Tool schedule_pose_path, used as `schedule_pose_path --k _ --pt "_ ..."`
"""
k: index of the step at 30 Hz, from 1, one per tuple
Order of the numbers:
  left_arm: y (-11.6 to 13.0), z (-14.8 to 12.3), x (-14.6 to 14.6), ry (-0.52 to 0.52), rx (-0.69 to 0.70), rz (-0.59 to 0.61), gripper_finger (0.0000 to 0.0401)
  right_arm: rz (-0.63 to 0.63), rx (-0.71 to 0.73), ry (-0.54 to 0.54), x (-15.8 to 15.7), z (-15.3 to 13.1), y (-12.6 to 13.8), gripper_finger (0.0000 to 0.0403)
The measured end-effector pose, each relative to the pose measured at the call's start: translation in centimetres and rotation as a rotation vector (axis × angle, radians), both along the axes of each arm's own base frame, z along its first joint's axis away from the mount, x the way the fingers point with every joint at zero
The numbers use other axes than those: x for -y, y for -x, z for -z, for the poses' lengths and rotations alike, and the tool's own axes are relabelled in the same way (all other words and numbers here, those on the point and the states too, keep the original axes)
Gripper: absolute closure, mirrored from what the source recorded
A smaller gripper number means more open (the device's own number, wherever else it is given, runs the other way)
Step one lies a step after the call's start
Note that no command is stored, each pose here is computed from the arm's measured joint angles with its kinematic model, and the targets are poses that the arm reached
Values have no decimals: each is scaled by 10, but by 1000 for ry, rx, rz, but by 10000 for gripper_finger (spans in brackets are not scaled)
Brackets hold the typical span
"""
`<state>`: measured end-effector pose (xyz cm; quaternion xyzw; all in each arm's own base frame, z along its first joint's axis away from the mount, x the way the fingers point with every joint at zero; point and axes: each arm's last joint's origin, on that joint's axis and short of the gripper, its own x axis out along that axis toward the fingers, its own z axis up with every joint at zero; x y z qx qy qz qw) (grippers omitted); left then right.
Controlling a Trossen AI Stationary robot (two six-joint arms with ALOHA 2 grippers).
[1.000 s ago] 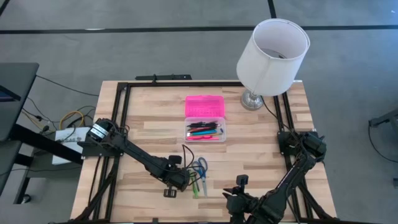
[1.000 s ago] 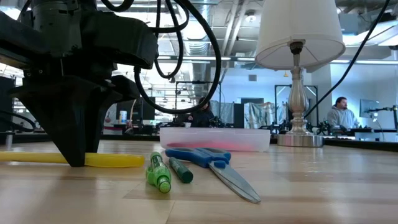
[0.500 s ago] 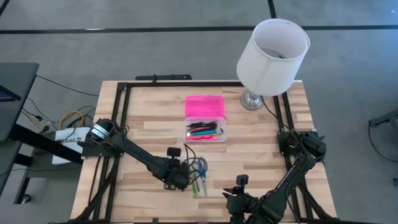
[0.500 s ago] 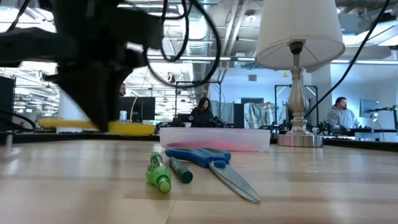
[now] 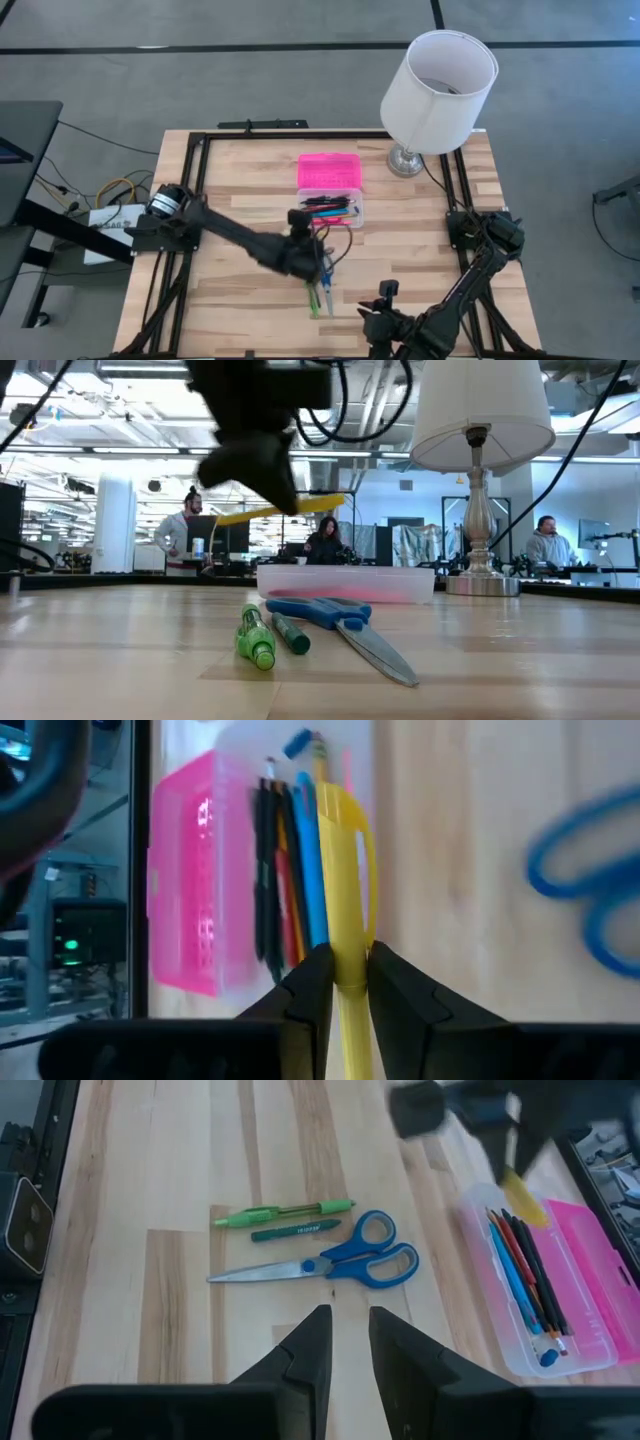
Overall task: Pick & place school supplies into a supply box
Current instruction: Put the yellow highlighter pen into the supply box
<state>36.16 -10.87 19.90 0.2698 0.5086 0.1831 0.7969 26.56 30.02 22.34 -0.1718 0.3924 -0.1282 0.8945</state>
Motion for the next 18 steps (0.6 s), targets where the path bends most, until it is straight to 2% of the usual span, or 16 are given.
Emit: schedule_pose_path --k 10,15,18 --pt "-37 -7 -71 109 100 22 349 -7 -6 9 0 0 0 337" --pt "-45 -9 -102 227 136 57 349 -11 -8 13 0 0 0 337" --pt "-46 -9 -115 257 142 44 349 -13 -9 15 0 0 0 337"
